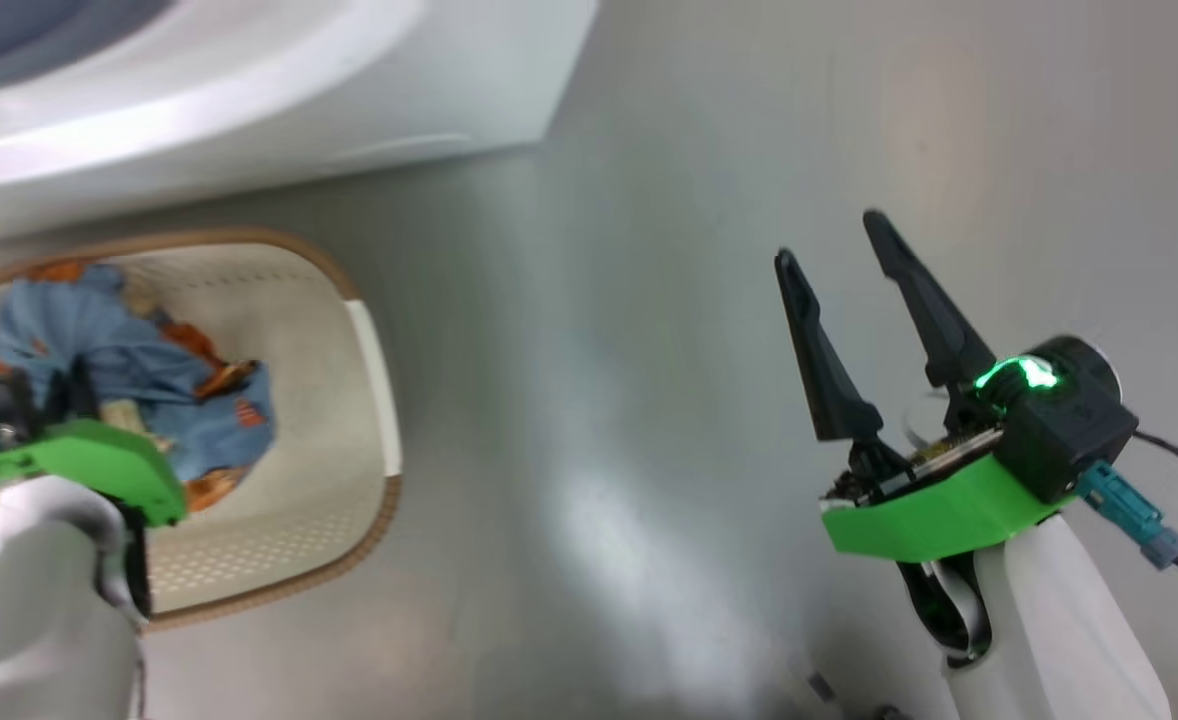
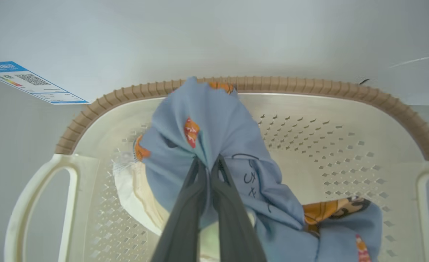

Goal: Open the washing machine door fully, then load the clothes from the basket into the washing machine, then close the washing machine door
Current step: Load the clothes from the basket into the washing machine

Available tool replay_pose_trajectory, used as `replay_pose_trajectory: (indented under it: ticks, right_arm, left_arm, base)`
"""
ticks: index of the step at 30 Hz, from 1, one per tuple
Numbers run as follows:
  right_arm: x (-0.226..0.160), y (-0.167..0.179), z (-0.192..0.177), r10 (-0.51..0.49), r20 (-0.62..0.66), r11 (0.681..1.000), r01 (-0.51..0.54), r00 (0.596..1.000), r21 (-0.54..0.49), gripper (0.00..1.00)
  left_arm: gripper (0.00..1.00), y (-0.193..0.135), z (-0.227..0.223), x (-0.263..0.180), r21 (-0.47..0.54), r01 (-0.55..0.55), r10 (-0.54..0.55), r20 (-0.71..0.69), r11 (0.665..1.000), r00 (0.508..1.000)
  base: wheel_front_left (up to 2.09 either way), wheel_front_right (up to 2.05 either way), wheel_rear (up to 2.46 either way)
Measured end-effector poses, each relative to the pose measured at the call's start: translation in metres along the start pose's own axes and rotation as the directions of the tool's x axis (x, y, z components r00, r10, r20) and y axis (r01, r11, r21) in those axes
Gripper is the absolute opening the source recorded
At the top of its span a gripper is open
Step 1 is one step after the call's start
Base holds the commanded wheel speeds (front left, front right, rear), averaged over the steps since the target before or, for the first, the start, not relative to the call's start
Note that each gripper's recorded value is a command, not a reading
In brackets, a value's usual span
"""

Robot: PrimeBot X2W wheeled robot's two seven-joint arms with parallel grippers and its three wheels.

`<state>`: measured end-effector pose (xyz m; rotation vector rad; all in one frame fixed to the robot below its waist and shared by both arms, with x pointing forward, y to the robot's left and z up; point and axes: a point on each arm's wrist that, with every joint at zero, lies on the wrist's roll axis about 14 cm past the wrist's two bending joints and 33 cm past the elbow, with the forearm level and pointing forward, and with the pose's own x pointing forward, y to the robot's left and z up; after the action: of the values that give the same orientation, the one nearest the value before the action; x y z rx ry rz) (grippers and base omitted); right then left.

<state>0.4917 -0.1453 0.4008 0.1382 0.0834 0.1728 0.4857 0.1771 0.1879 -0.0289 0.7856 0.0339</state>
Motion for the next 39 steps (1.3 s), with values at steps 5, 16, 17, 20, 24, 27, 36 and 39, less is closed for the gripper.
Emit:
replay_pose_trajectory:
  ticks: [5, 16, 17, 20, 24, 27, 36, 39]
  right_arm:
    - [-0.007, 0.007, 0.010, 0.007, 0.014, 1.000, -0.007, 1.000, 0.001, 1.00]
    - [-0.027, 0.031, 0.037, 0.048, 0.044, 0.999, -0.047, 0.998, -0.005, 1.00]
    - [-0.029, 0.033, 0.040, 0.052, 0.047, 0.999, -0.052, 0.998, -0.006, 1.00]
    - [-0.037, 0.040, 0.047, 0.064, 0.052, 0.998, -0.064, 0.997, -0.005, 1.00]
    - [-0.050, 0.047, 0.055, 0.075, 0.058, 0.997, -0.075, 0.995, -0.006, 1.00]
    - [-0.061, 0.051, 0.062, 0.079, 0.066, 0.997, -0.079, 0.995, -0.004, 1.00]
    - [-0.098, 0.057, 0.090, 0.077, 0.120, 0.997, -0.076, 0.990, -0.013, 1.00]
    - [-0.110, 0.055, 0.097, 0.065, 0.134, 0.998, -0.063, 0.989, -0.018, 1.00]
  left_arm:
    - [0.00, -0.005, 0.025, -0.030, -0.010, 0.014, -0.013, 0.105, 1.000, 0.994]
    - [0.00, 0.000, 0.085, -0.112, -0.048, 0.014, 0.004, 0.354, 0.999, 0.935]
    - [0.00, 0.001, 0.088, -0.120, -0.043, 0.014, 0.003, 0.374, 0.999, 0.927]
    - [0.00, 0.003, 0.096, -0.142, -0.042, 0.020, -0.001, 0.421, 0.999, 0.907]
    - [0.00, 0.006, 0.107, -0.174, -0.029, 0.024, -0.007, 0.488, 0.999, 0.873]
    - [0.00, 0.006, 0.115, -0.196, -0.008, 0.028, -0.020, 0.537, 1.000, 0.844]
    - [0.00, -0.003, 0.114, -0.255, 0.051, 0.054, -0.074, 0.621, 0.997, 0.780]
    - [0.00, -0.007, 0.116, -0.268, 0.059, 0.065, -0.087, 0.638, 0.996, 0.765]
  base:
    - [0.00, 0.00, 0.00]
    - [0.00, 0.00, 0.00]
    - [0.00, 0.00, 0.00]
    - [0.00, 0.00, 0.00]
    - [0.00, 0.00, 0.00]
    - [0.00, 0.00, 0.00]
    - [0.00, 0.00, 0.00]
    - [0.00, 0.00, 0.00]
